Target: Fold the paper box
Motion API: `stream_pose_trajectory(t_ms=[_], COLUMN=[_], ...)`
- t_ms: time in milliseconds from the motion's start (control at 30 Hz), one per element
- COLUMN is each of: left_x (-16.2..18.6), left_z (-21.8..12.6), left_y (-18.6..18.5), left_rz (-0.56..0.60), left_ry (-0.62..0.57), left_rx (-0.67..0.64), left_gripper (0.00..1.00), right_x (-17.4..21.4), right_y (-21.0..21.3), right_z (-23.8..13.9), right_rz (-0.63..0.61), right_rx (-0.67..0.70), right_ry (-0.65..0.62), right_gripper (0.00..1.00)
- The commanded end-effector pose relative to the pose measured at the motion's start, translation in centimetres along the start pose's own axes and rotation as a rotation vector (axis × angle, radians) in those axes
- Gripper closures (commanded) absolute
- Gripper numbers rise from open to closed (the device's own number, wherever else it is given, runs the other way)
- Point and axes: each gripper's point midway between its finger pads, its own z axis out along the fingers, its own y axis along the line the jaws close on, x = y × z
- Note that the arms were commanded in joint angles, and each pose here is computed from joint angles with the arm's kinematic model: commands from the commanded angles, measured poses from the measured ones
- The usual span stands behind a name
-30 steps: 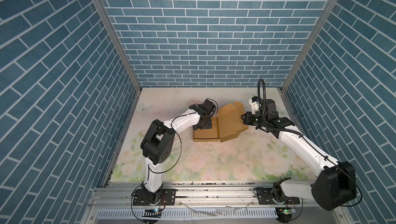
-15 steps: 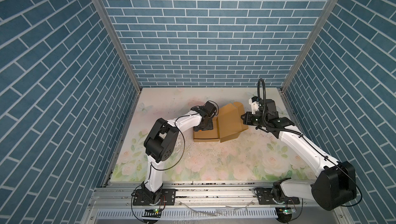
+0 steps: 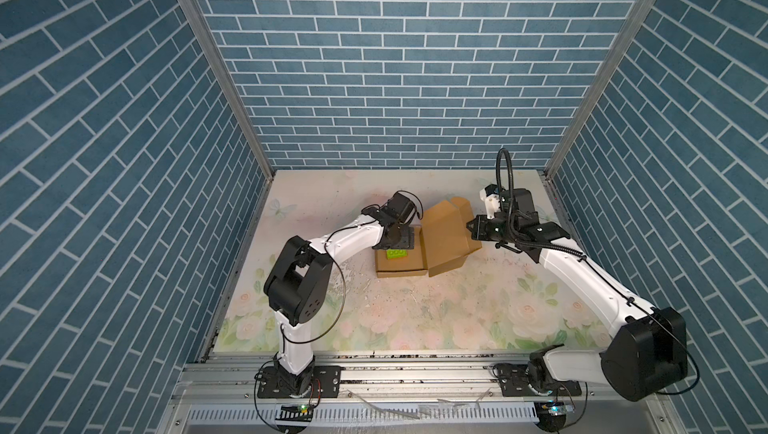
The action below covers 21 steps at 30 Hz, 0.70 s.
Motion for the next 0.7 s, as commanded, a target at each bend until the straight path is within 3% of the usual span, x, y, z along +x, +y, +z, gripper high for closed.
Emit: stream_pose_trajectory(t_ms=[0, 167, 433, 667], left_x=[-2.1, -4.2, -4.2, -2.9], left_z=[-1.9, -2.4, 0.6, 3.0], left_y=[0.3, 0.7, 1.3, 1.8], left_rz=[0.114, 0.264, 0.499, 0.553], left_ry=[-0.062, -0.067, -0.044, -0.004], left_rx=[0.031, 0.079, 0.096, 0.095], left_gripper=[0.14, 0.12, 0.14, 0.17], right_x=[-0.3, -0.4, -1.6, -2.2], right_y=[0.9, 1.5, 2.4, 2.7], right_z=[0.0, 0.5, 0.8, 0.9], right_rz=[-0.071, -0.112, -0.161, -0.182], right_rx=[-0.025, -0.052, -0.079, -0.087], right_ry=[0.031, 0.091, 0.107, 0.106], right_gripper=[1.00, 1.00, 1.00, 1.00])
